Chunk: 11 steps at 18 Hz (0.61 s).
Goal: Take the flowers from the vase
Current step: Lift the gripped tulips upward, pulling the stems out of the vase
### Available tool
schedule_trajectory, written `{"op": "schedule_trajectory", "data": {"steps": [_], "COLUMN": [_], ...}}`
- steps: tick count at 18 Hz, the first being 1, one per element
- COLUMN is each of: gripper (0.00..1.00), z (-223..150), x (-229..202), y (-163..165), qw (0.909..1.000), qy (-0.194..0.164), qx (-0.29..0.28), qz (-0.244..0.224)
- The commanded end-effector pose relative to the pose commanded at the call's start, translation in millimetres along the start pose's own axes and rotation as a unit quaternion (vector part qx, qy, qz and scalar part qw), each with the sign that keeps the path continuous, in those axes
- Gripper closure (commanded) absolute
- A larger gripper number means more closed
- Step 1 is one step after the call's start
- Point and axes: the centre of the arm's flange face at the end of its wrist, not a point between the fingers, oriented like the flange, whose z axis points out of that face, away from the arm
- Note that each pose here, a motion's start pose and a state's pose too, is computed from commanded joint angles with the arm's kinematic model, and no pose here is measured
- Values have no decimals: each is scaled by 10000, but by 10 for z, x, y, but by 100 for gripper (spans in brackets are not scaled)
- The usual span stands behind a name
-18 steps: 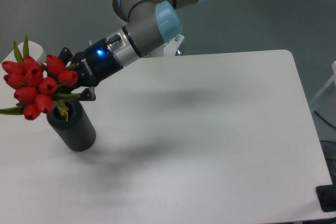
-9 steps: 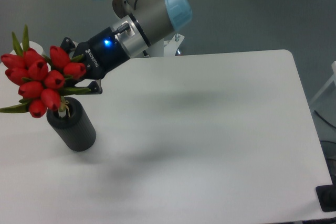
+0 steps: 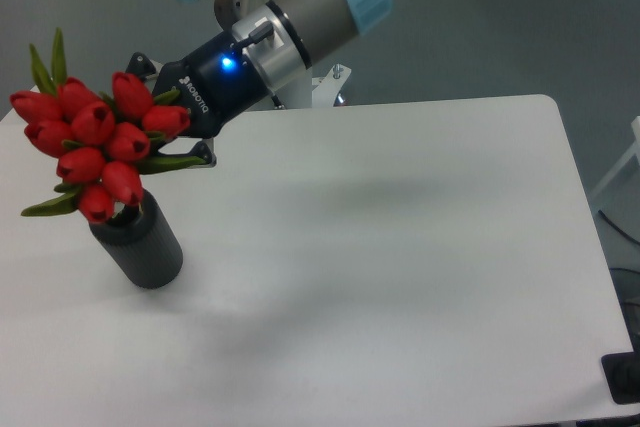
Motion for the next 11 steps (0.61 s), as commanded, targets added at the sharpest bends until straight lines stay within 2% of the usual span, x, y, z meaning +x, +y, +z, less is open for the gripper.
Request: {"op": "schedule_trajectory", "data": {"steps": [6, 9, 11], "gripper": [100, 100, 100], "z": [-110, -211, -296], "x": [-290, -477, -679], "y": [-106, -178, -114], "qw": [9994, 9954, 9884], "qy": [-291, -753, -1171], "qx": [-138, -531, -936], "qz": [158, 270, 242]}}
